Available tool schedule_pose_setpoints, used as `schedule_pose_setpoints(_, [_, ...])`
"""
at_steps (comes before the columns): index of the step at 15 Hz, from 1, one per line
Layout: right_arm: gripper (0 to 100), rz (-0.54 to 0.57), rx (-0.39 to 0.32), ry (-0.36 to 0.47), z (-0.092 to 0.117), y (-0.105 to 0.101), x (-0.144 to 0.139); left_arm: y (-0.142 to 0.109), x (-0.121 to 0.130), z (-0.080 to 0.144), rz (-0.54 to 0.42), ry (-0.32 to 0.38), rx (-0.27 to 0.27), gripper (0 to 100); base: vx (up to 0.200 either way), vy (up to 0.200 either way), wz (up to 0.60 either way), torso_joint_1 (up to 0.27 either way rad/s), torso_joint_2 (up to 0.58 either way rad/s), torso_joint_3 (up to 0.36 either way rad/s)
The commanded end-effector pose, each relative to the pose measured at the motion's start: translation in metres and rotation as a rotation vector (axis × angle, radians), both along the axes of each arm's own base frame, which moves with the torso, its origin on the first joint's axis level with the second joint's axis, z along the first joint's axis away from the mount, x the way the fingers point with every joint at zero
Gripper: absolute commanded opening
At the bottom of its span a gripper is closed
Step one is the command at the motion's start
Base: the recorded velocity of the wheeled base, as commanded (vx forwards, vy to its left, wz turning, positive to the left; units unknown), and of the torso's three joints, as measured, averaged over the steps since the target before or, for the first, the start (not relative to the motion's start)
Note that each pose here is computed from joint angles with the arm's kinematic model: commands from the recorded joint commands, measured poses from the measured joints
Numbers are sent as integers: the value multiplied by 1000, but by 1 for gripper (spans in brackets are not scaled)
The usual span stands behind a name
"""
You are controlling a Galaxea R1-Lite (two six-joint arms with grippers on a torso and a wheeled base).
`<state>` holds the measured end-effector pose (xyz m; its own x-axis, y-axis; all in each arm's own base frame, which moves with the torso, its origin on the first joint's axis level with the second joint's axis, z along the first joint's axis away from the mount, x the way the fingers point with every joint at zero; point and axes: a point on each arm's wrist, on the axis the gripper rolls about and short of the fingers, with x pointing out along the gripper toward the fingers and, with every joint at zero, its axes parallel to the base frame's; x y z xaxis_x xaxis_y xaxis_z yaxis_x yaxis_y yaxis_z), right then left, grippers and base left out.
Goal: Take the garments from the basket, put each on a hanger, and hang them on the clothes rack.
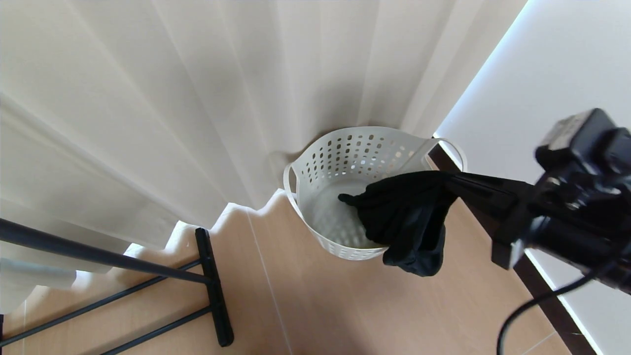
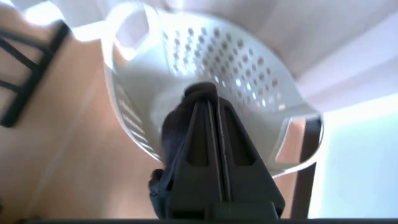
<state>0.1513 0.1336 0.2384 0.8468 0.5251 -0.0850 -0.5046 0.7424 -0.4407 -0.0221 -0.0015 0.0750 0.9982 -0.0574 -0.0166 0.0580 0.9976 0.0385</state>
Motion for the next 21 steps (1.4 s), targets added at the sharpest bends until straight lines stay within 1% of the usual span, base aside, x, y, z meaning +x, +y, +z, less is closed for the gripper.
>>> schedule_pose_setpoints(1, [0, 87, 70, -68, 7, -21, -44, 0, 0, 0, 1, 0, 0, 100, 0, 0, 0, 0, 0, 0])
schedule_pose_setpoints(12, [0, 98, 51, -46, 2, -15, -40, 0, 0, 0, -7, 2, 3, 100, 0, 0, 0, 0, 0, 0])
schedule_pose_setpoints(21, [0, 93, 47, -38, -1, -16, -40, 0, 0, 0, -9, 3, 5, 100, 0, 0, 0, 2, 2, 178])
